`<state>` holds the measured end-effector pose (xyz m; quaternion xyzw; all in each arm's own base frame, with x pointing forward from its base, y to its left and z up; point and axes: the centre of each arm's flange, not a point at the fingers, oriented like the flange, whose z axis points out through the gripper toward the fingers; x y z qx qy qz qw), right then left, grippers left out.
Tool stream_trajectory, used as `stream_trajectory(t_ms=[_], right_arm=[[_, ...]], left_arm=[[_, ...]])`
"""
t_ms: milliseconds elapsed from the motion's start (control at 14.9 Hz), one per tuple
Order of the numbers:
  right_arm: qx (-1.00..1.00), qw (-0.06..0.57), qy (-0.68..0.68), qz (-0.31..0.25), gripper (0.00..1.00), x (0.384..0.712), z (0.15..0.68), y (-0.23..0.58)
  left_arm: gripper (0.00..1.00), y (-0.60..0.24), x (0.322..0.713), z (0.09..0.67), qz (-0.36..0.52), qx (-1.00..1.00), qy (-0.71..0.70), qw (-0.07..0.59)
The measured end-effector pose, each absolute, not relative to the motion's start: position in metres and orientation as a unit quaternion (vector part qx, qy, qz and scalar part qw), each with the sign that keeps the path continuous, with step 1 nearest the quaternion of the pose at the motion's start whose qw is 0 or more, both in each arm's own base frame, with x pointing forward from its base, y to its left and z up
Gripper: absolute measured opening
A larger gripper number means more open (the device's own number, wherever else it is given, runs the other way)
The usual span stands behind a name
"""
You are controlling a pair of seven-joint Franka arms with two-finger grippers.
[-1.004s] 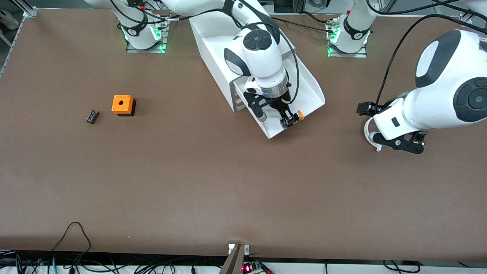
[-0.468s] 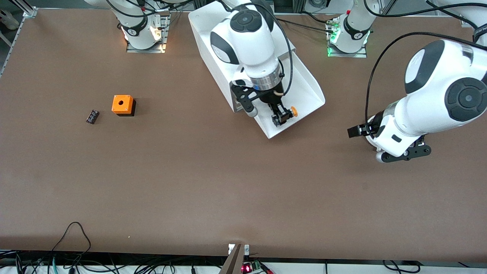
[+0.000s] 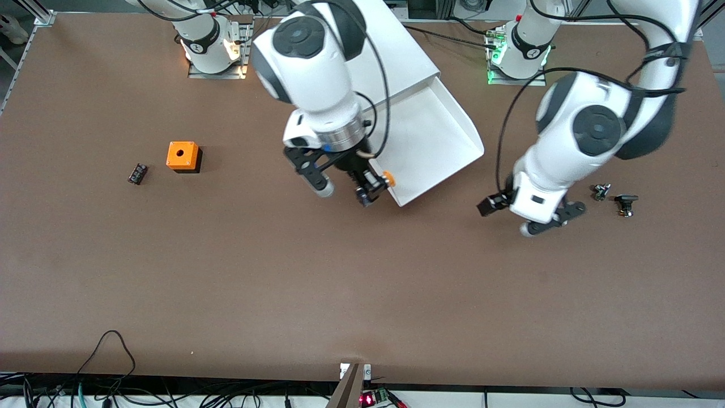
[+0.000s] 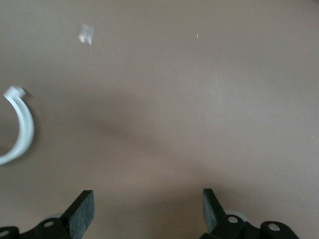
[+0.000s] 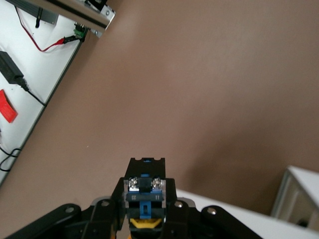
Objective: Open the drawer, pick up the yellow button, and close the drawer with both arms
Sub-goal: 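Push the drawer shut with the left gripper while the right gripper carries the button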
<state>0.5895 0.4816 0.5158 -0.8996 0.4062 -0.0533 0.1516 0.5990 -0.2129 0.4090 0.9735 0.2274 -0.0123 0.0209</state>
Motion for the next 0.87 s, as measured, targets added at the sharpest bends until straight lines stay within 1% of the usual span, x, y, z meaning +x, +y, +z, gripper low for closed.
stream_trajectory(t_ms=[268, 535, 736, 870], right_arm=[[-0.936, 0.108, 0.334, -0.028, 0.33, 0.619, 0.519, 0.415], [-0.963, 0.076, 0.257, -0.014, 0.33, 0.644, 0.512, 0.356], [-0.977, 0.060, 0.205, -0.001, 0.33, 0.660, 0.493, 0.306], [-0.985, 0.048, 0.166, 0.016, 0.33, 0.664, 0.472, 0.284]], left_arm=[[0.94, -0.243, 0.573, 0.377, -0.007, 0.964, 0.266, 0.027], [0.94, -0.268, 0.554, 0.363, -0.017, 0.961, 0.277, 0.020], [0.95, -0.287, 0.541, 0.357, -0.022, 0.963, 0.268, 0.015], [0.96, -0.299, 0.533, 0.357, -0.024, 0.965, 0.260, 0.015]])
